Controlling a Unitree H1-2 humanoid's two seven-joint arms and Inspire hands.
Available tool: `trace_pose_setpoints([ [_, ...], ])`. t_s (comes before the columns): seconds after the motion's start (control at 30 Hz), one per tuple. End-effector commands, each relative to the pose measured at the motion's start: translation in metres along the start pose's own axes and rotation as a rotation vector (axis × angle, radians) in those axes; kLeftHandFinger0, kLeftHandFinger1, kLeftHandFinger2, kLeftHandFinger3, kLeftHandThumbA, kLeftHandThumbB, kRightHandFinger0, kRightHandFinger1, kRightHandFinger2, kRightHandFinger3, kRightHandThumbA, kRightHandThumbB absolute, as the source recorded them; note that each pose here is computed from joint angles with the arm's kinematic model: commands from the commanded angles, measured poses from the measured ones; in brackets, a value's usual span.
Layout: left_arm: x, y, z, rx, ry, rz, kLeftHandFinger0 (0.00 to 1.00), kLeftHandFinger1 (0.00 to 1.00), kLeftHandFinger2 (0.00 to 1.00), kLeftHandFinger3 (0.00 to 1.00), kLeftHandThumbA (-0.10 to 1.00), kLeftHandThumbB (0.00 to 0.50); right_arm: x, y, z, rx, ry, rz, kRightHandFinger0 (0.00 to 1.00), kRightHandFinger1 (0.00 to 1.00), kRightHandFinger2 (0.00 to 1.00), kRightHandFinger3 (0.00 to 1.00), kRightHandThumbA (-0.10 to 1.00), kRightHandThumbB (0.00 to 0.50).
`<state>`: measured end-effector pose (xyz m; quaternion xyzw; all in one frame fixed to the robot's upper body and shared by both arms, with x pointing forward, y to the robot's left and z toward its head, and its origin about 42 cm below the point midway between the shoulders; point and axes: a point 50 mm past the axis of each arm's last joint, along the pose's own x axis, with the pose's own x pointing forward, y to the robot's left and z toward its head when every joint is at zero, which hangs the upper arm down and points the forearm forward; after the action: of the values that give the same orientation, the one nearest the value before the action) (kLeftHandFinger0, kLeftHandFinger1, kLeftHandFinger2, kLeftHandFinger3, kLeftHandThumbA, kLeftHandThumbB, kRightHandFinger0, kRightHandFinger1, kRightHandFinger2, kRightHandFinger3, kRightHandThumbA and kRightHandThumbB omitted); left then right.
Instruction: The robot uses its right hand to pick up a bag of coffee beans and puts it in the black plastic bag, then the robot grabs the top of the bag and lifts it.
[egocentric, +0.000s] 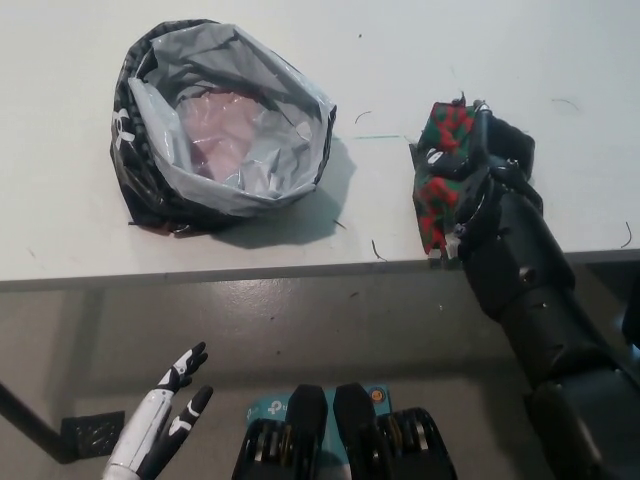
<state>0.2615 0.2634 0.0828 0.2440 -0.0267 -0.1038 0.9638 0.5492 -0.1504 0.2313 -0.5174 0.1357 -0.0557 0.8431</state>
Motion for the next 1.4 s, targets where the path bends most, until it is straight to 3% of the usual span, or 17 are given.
trace_pose_setpoints([
  [0.0,0.002,0.010,0.006,0.027,-0.047,0.017,1.00,1.00,1.00,1.00,1.00,0.229,0.001,0.002,-0.011,0.206,0.023,0.016,0.00,0.05,0.18,1.00,-0.10,0.226],
  [0.03,0.002,0.010,0.006,0.028,-0.047,0.018,1.00,1.00,1.00,1.00,1.00,0.227,0.001,0.003,-0.013,0.267,0.024,0.015,0.05,0.13,0.27,1.00,-0.10,0.232],
  [0.1,0.002,0.010,0.007,0.029,-0.047,0.019,1.00,1.00,1.00,1.00,1.00,0.225,0.003,0.006,-0.022,0.474,0.021,0.003,0.05,0.10,0.19,0.46,-0.10,0.221],
  [0.17,0.003,0.011,0.007,0.028,-0.048,0.020,1.00,1.00,1.00,1.00,1.00,0.225,0.004,0.007,-0.025,0.554,0.028,0.002,0.03,0.09,0.19,0.38,-0.10,0.223],
  [0.2,0.003,0.011,0.007,0.024,-0.049,0.020,1.00,1.00,1.00,1.00,1.00,0.226,0.007,0.009,-0.031,0.702,0.044,0.029,0.01,0.02,0.08,0.40,-0.10,0.186],
  [0.23,0.004,0.011,0.008,0.021,-0.051,0.022,1.00,1.00,1.00,1.00,1.00,0.228,0.009,0.013,-0.039,0.950,0.066,0.069,0.00,0.00,0.07,0.45,-0.10,0.123],
  [0.27,0.004,0.011,0.008,0.021,-0.052,0.022,1.00,1.00,1.00,1.00,1.00,0.229,0.010,0.015,-0.045,1.143,0.096,0.087,0.00,0.01,0.08,0.63,-0.10,0.120],
  [0.33,0.004,0.011,0.008,0.021,-0.052,0.022,1.00,1.00,1.00,1.00,1.00,0.218,0.011,0.021,-0.054,1.451,0.155,0.106,0.00,0.17,0.35,0.96,-0.10,0.147],
  [0.37,0.004,0.011,0.008,0.022,-0.052,0.022,1.00,1.00,1.00,1.00,1.00,0.215,0.012,0.025,-0.058,1.588,0.183,0.125,0.00,0.17,0.40,1.00,-0.10,0.117],
  [0.43,0.004,0.012,0.008,0.018,-0.054,0.023,1.00,1.00,1.00,1.00,1.00,0.213,0.013,0.030,-0.064,1.852,0.235,0.172,0.00,0.15,0.61,1.00,-0.10,0.108],
  [0.47,0.005,0.012,0.008,0.020,-0.055,0.023,1.00,1.00,1.00,1.00,1.00,0.212,0.015,0.032,-0.069,2.064,0.269,0.250,0.00,0.06,0.58,1.00,-0.10,0.073],
  [0.57,0.005,0.011,0.008,0.020,-0.053,0.026,1.00,1.00,1.00,1.00,1.00,0.207,0.016,0.035,-0.074,2.305,0.302,0.306,0.00,0.00,0.53,1.00,-0.10,0.098],
  [0.97,0.002,0.009,0.005,0.011,-0.040,0.032,1.00,1.00,1.00,1.00,1.00,0.181,0.014,0.038,-0.062,2.529,0.333,0.284,0.00,0.01,0.64,1.00,-0.10,0.046],
  [1.13,0.000,0.007,0.003,0.010,-0.039,0.030,1.00,1.00,1.00,1.00,1.00,0.170,0.016,0.034,-0.054,2.612,0.319,0.305,0.00,0.12,0.66,0.64,-0.10,0.043],
  [1.17,-0.001,0.006,0.002,0.007,-0.039,0.029,1.00,1.00,1.00,1.00,1.00,0.168,0.016,0.032,-0.051,2.621,0.311,0.313,0.00,0.15,0.67,0.68,-0.10,0.034],
  [1.27,-0.001,0.006,0.002,0.003,-0.033,0.032,1.00,1.00,1.00,1.00,1.00,0.166,0.017,0.024,-0.040,2.675,0.262,0.346,0.00,0.21,0.67,1.00,-0.10,0.045],
  [1.37,-0.001,0.006,0.002,-0.003,-0.031,0.033,1.00,1.00,1.00,1.00,0.99,0.160,0.018,0.018,-0.035,2.679,0.222,0.361,0.00,0.23,0.68,1.00,-0.10,0.030],
])
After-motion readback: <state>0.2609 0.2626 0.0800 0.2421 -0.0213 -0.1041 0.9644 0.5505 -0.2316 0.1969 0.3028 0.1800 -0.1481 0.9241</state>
